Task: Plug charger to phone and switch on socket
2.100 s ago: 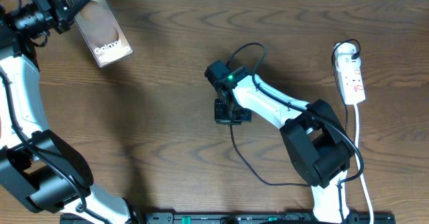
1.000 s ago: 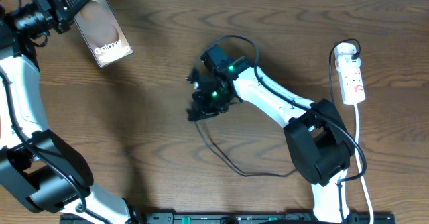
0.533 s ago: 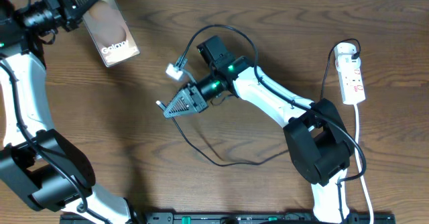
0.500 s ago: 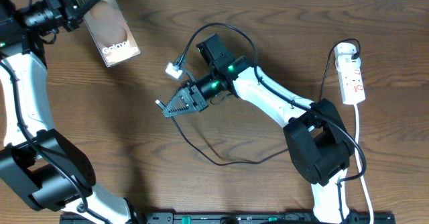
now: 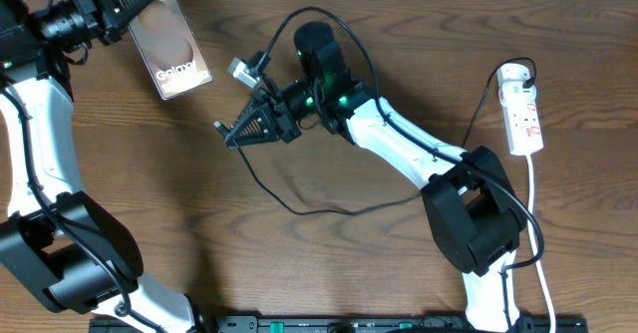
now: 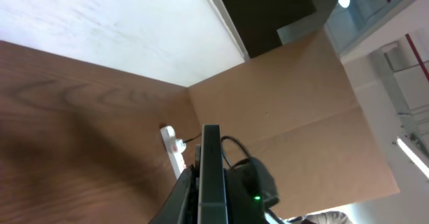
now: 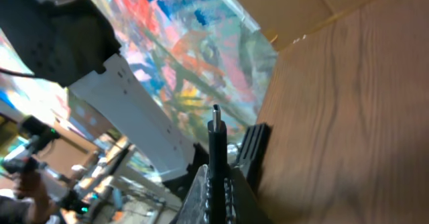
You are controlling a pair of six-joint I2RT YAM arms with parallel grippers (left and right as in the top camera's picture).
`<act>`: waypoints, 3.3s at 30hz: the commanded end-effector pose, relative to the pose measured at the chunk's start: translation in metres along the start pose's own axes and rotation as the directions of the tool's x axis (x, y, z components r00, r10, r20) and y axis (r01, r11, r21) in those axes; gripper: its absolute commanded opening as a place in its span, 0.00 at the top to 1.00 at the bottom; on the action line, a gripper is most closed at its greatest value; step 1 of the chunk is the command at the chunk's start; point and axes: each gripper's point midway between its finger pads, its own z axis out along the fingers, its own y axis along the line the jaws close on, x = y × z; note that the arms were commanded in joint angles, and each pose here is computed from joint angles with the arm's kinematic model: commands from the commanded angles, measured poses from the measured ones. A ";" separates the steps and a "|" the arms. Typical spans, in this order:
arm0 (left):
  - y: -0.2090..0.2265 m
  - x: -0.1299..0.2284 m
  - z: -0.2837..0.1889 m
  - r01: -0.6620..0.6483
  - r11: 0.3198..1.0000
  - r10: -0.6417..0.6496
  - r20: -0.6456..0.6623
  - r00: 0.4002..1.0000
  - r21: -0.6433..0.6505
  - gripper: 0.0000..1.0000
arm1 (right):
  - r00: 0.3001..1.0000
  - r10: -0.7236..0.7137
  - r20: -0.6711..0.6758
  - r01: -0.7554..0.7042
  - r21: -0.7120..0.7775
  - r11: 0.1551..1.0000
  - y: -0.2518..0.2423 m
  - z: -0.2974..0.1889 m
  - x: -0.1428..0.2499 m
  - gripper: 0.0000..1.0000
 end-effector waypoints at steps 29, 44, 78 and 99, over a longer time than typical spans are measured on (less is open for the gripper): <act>0.001 -0.008 0.018 0.027 0.998 -0.024 0.055 0.998 -0.050 0.92 | 0.948 0.227 0.223 -0.256 0.114 0.960 -0.018 -0.021 -0.049 0.99; 0.000 -0.008 0.018 0.053 0.997 -0.050 0.055 0.997 -0.047 0.93 | 0.943 0.230 0.241 -0.264 0.122 0.957 -0.020 -0.024 -0.052 0.99; -0.003 -0.002 0.028 0.046 0.998 -0.045 0.028 0.999 -0.034 0.93 | 0.938 0.236 0.254 -0.274 0.126 0.953 -0.021 -0.024 -0.053 0.99; -0.002 -0.003 0.028 0.052 0.998 -0.051 0.032 0.998 -0.037 0.93 | 0.940 0.223 0.258 -0.260 0.117 0.959 -0.017 -0.024 -0.057 0.99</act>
